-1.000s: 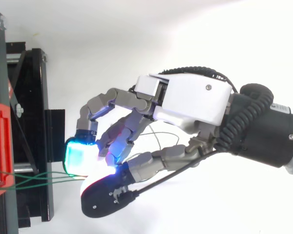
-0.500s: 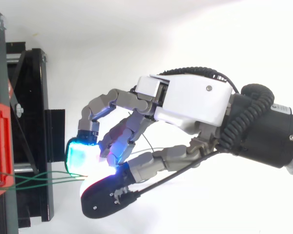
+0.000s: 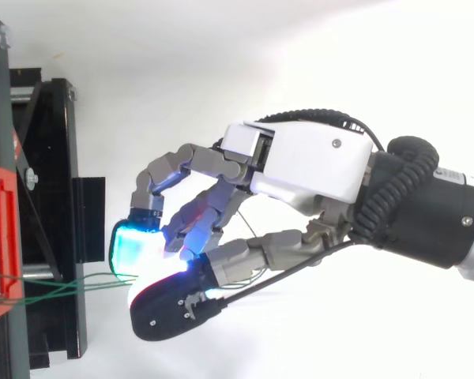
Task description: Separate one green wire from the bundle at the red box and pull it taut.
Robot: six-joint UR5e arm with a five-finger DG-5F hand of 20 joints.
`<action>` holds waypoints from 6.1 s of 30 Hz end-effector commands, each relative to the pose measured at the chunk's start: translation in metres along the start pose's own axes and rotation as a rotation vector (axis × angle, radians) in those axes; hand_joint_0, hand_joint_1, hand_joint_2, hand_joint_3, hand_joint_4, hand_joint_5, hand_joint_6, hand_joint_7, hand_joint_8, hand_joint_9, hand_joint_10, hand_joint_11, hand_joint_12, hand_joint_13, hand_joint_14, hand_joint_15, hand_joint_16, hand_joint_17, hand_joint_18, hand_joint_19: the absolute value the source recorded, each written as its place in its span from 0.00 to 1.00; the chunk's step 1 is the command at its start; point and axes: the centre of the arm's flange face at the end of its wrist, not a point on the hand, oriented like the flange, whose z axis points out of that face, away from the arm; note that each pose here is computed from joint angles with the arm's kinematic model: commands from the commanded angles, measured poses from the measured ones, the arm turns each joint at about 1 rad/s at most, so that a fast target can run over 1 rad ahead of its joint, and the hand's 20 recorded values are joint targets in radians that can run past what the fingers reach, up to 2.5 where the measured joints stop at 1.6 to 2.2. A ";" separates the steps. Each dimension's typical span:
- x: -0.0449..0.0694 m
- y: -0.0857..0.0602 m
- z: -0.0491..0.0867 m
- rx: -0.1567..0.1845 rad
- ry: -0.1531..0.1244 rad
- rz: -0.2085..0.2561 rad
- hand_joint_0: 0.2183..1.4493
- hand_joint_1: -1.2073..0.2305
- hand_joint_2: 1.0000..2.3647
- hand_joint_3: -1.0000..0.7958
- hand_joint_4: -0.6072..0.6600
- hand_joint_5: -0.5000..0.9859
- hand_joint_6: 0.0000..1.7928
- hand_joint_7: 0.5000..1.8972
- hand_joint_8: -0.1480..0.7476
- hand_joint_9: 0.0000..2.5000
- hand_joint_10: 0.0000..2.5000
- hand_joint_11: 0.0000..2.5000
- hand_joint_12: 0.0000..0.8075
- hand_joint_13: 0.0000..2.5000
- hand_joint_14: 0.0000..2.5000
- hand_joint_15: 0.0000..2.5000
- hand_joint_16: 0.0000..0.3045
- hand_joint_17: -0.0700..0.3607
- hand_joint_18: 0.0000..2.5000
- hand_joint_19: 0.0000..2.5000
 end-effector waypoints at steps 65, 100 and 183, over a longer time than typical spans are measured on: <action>0.005 0.005 0.002 -0.035 0.005 0.021 0.26 0.41 0.00 0.28 0.56 0.26 0.48 0.38 0.44 0.49 0.01 0.37 0.43 0.29 0.01 0.18 0.16 0.41 0.23 0.18; 0.005 0.007 0.003 -0.041 0.006 0.025 0.28 0.46 0.00 0.28 0.56 0.25 0.48 0.36 0.43 0.47 0.01 0.34 0.42 0.29 0.01 0.17 0.15 0.40 0.22 0.19; 0.001 -0.005 0.002 -0.020 0.004 0.014 0.29 0.38 0.01 0.33 0.53 0.25 0.48 0.37 0.42 0.48 0.01 0.34 0.41 0.30 0.01 0.17 0.15 0.41 0.23 0.19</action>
